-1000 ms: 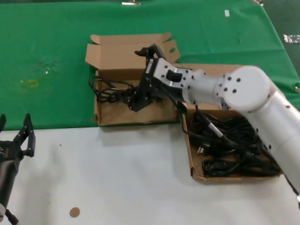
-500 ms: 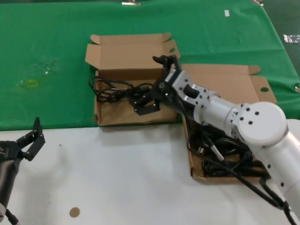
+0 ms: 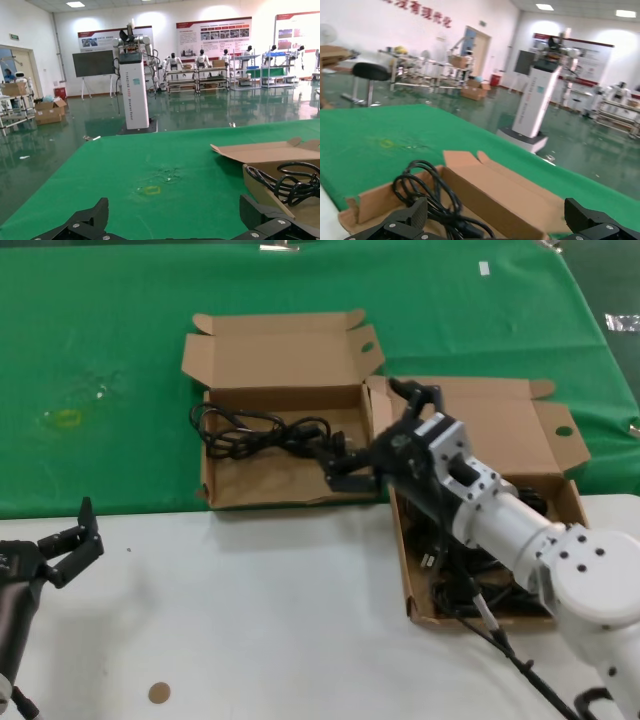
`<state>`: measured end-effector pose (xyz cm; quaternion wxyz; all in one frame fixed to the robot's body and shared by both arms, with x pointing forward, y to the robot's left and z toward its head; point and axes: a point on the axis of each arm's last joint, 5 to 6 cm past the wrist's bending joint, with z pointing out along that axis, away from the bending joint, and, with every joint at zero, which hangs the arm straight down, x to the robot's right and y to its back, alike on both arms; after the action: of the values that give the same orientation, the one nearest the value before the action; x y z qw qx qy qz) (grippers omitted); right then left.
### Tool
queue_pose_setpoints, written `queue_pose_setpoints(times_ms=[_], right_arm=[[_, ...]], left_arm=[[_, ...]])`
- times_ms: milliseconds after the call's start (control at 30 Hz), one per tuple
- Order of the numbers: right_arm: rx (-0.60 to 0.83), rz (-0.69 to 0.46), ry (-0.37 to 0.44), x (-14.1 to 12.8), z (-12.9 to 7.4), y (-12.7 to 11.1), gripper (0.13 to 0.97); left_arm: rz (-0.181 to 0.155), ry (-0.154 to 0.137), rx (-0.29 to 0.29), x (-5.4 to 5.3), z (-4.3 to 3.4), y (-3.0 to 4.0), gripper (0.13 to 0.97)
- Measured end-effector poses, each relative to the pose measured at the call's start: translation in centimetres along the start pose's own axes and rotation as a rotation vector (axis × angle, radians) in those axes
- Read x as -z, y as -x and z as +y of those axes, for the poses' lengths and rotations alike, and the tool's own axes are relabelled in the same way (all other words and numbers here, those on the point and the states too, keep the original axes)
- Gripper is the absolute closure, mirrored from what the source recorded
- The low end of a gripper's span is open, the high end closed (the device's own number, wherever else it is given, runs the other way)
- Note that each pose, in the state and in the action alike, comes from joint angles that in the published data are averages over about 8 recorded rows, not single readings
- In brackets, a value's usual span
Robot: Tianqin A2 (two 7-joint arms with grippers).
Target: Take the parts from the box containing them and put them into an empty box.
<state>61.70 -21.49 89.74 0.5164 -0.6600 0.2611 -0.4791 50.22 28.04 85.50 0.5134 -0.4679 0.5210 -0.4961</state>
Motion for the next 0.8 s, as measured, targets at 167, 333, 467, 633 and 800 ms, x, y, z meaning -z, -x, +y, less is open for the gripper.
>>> queue_pose_setpoints(times_ms=[167, 333, 467, 633, 800], right_arm=[[-0.06, 0.067, 0.004, 2.0, 1.0, 0.2, 0.13], [-0.117, 0.137, 0.01, 4.1, 2.0, 0.3, 0.13], [-0.158, 0.192, 0.018, 5.7, 2.6, 0.4, 0.13], [-0.206, 0.26, 0.031, 7.9, 3.4, 0.4, 0.13], [-0.249, 0.329, 0.045, 10.1, 3.9, 0.5, 0.13]], left_arm=[[0.0, 0.0, 0.0, 0.0, 0.0, 0.0, 0.19], [0.0, 0.0, 0.0, 0.0, 0.0, 0.0, 0.148], [0.0, 0.0, 0.0, 0.0, 0.0, 0.0, 0.146], [0.0, 0.0, 0.0, 0.0, 0.0, 0.0, 0.136], [0.0, 0.0, 0.0, 0.0, 0.0, 0.0, 0.132]])
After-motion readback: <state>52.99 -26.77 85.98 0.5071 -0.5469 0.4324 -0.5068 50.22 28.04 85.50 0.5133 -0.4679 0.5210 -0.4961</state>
